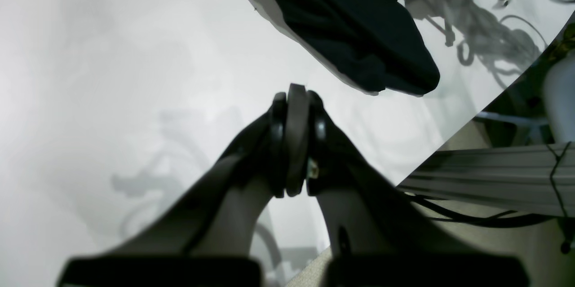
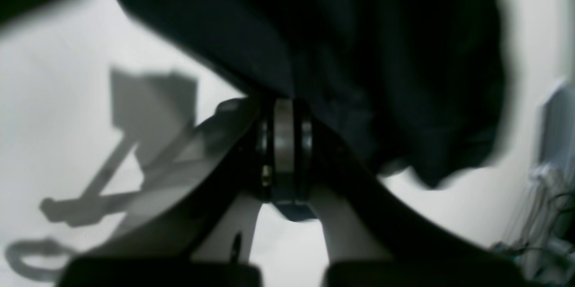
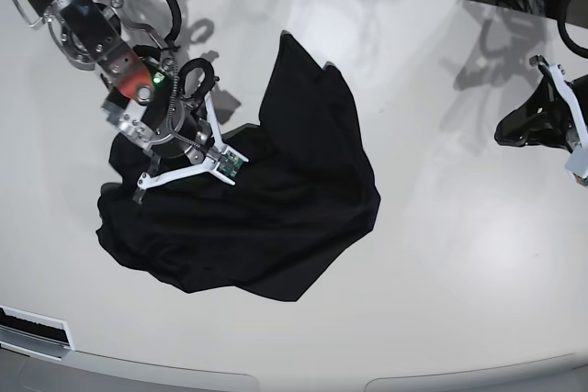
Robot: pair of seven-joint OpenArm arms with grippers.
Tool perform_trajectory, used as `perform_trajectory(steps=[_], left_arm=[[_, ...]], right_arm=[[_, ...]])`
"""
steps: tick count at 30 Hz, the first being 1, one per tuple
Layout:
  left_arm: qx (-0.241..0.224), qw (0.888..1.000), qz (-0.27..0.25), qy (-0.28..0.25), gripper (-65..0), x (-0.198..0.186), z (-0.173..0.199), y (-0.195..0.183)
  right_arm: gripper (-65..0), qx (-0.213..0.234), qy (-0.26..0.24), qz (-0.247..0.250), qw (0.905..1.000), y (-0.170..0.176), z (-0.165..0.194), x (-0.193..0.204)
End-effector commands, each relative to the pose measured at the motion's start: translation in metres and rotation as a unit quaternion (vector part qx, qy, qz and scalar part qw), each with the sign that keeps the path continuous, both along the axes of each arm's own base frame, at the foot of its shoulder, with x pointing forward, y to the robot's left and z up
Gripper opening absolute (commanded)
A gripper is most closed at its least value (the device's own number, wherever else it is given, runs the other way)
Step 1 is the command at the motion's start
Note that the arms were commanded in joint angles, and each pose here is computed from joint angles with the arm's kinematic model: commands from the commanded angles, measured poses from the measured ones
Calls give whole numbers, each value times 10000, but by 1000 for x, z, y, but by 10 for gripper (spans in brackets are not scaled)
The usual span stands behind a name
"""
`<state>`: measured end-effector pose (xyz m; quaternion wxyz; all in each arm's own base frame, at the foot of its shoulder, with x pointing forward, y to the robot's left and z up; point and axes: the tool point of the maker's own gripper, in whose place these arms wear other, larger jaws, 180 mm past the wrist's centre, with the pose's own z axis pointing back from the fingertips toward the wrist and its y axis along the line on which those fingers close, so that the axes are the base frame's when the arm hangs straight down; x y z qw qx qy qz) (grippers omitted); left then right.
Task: Layout the t-shirt on the table in an organized manner, then fold the t-shirt properly
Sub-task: 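Drag the black shirt edge with the right gripper away from the shirt center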
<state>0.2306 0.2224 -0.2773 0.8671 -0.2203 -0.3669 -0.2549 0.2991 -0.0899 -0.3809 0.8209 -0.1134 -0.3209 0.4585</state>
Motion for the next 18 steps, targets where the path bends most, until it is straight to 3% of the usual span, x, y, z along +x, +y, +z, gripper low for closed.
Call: perform_trajectory(steps=[1,5,9,14,18], left_arm=[[-11,9998,-69,-197,-650,5,12,0],[23,9999,-78,-149,-650,3,10,1],[36,9999,-86,-121,-650,2,9,1],[-8,9999,-96,-125,-650,2,10,0],[-5,9999,-101,-116,-650,2,10,0]], right_arm=[[-650,65,-345,24,9994,-4,26,9],[-650,369,-488,341,9975,-8,63,-5],[-650,767,-603,304,9948,-21,93,-7],[-650,1624,-608,293,9844,-37,129,-1],[-650,2056,-703,407,9753,-54,153,4]])
